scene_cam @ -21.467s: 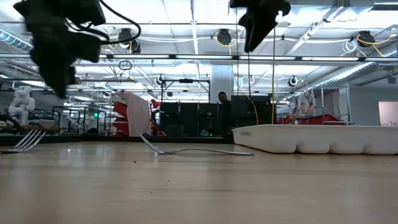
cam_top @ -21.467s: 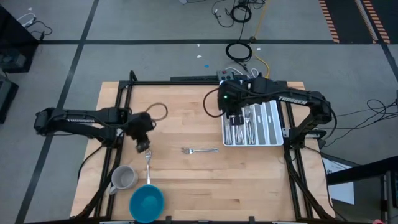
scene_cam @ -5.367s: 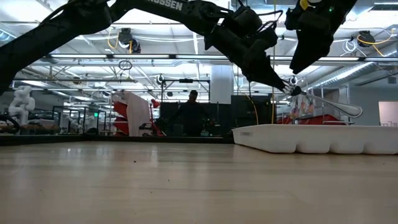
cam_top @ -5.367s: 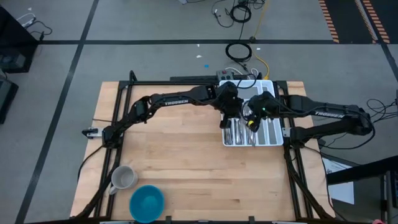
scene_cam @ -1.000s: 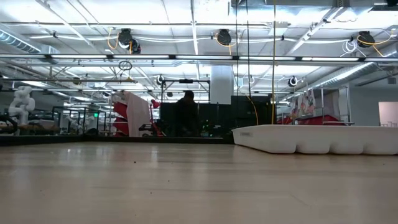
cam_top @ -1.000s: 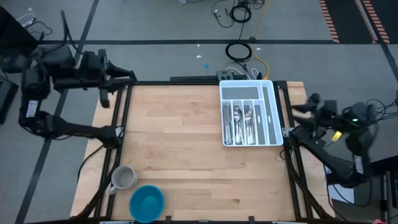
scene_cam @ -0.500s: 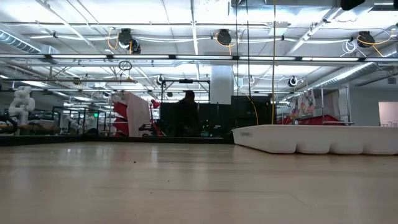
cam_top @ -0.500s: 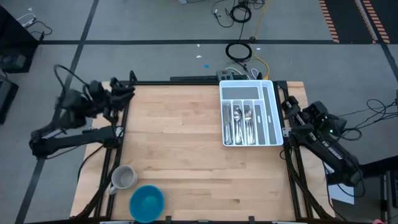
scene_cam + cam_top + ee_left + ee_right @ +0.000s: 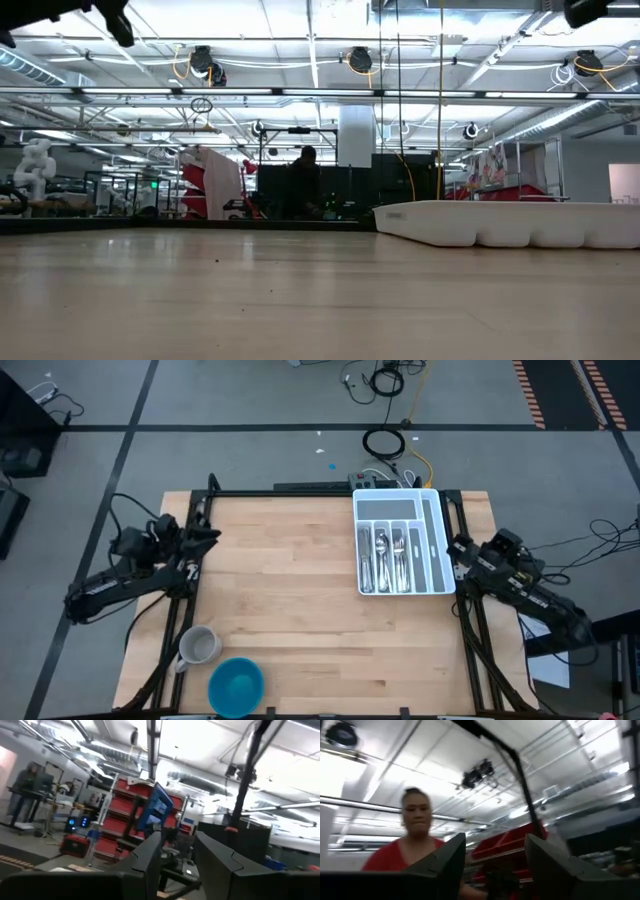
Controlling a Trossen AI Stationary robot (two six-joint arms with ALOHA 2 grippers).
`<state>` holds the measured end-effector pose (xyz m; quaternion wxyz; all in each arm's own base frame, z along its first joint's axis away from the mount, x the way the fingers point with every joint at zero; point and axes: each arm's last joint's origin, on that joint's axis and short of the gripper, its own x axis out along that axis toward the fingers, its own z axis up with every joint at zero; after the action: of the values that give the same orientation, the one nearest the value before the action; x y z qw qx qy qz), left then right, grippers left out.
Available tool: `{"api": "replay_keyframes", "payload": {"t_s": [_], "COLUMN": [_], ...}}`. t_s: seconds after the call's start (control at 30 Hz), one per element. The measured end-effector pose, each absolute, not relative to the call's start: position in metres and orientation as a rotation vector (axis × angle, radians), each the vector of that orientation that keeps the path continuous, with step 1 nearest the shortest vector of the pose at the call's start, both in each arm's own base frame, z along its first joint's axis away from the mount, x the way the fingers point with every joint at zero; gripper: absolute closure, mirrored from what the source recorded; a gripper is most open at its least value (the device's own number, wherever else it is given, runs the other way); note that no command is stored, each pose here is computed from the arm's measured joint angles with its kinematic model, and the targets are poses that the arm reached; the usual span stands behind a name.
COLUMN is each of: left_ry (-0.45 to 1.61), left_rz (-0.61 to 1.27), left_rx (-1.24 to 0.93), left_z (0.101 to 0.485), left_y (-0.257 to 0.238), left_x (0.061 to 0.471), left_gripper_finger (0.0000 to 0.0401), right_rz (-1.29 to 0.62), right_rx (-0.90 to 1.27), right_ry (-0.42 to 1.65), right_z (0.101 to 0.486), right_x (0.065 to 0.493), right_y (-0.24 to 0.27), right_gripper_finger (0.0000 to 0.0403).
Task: Sort silverware
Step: Return to Home Position
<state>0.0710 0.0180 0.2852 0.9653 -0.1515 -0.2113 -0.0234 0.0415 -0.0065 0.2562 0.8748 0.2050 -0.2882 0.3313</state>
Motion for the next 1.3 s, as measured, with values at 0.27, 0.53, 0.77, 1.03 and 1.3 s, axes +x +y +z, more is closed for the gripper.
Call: {"api": "replay_keyframes", "payload": {"t_s": [0.27,0.53,0.77,1.03,1.3], "left_ry": [-0.257,-0.205,-0.184,-0.056,0.006], "left_rz": [-0.067,0.137,-0.114,-0.391,-0.641], "left_rx": [-0.465,-0.561,-0.399,-0.35,-0.289], "left_z": [0.264,0.252,0.258,0.241,0.234], "left_y": [0.013,0.019,0.011,0.005,0.0], "left_x": [0.062,0.063,0.062,0.067,0.066], "left_gripper_finger": [0.0281,0.0281,0.0281,0.0281,0.0281], "right_rz": [0.84,0.451,0.188,0.435,0.155], "right_rx": [0.488,0.393,0.082,-0.099,-0.126], "right_ry": [-0.417,-0.232,-0.122,-0.069,-0.028], "right_z": [0.25,0.214,0.184,0.175,0.171], "right_x": [0.04,0.081,0.098,0.106,0.123], "right_y": [0.001,-0.029,-0.034,-0.014,-0.01], "right_gripper_finger": [0.0206,0.0206,0.0206,0.0206,0.0206]}}
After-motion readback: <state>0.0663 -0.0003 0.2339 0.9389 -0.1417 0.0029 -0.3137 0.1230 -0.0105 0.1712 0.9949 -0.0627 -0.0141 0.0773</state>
